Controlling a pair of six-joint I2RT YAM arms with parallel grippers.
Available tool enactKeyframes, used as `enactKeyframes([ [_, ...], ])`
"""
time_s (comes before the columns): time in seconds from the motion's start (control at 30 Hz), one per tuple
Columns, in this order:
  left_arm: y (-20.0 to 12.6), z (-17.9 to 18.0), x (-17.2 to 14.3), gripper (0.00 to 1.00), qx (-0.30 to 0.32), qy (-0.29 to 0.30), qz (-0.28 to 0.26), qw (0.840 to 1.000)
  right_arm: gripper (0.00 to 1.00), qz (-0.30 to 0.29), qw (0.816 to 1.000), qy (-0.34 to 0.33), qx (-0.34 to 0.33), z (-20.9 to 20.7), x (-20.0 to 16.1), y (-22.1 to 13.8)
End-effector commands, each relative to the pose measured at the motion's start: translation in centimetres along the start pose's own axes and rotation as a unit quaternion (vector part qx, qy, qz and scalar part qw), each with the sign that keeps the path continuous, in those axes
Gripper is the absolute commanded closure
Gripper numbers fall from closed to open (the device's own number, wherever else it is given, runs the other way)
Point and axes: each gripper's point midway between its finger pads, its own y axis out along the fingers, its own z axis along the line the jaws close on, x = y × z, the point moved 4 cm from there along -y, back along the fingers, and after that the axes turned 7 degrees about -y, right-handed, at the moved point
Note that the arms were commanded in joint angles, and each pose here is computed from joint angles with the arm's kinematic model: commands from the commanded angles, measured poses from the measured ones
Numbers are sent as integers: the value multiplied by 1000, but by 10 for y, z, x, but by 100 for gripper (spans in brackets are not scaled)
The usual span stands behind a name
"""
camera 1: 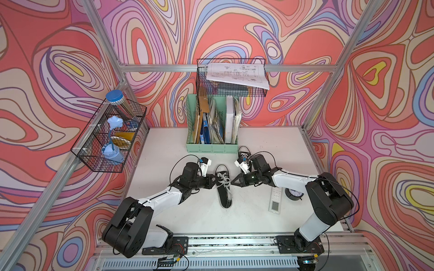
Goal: Tie the shoes
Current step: Cross the shoelace with the shoelace.
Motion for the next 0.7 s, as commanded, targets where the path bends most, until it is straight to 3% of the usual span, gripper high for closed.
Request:
enactKeyframes([
  [0.0, 0, 0, -3, 100, -16, 4, -10, 1000, 100, 5, 999, 21, -26, -5, -9, -6],
  [0.2, -2, 6, -9, 100, -7, 3, -14, 1000, 100, 13, 999, 28, -41, -8, -16, -9],
  [0.53, 0, 8, -16, 100, -18, 8, -2, 1000, 100, 29, 1000, 3, -10, -1, -20, -2],
  [0.67, 1, 8, -18, 100, -21, 8, 2, 1000, 86, 18, 999, -27, -17, 3, -14, -6],
])
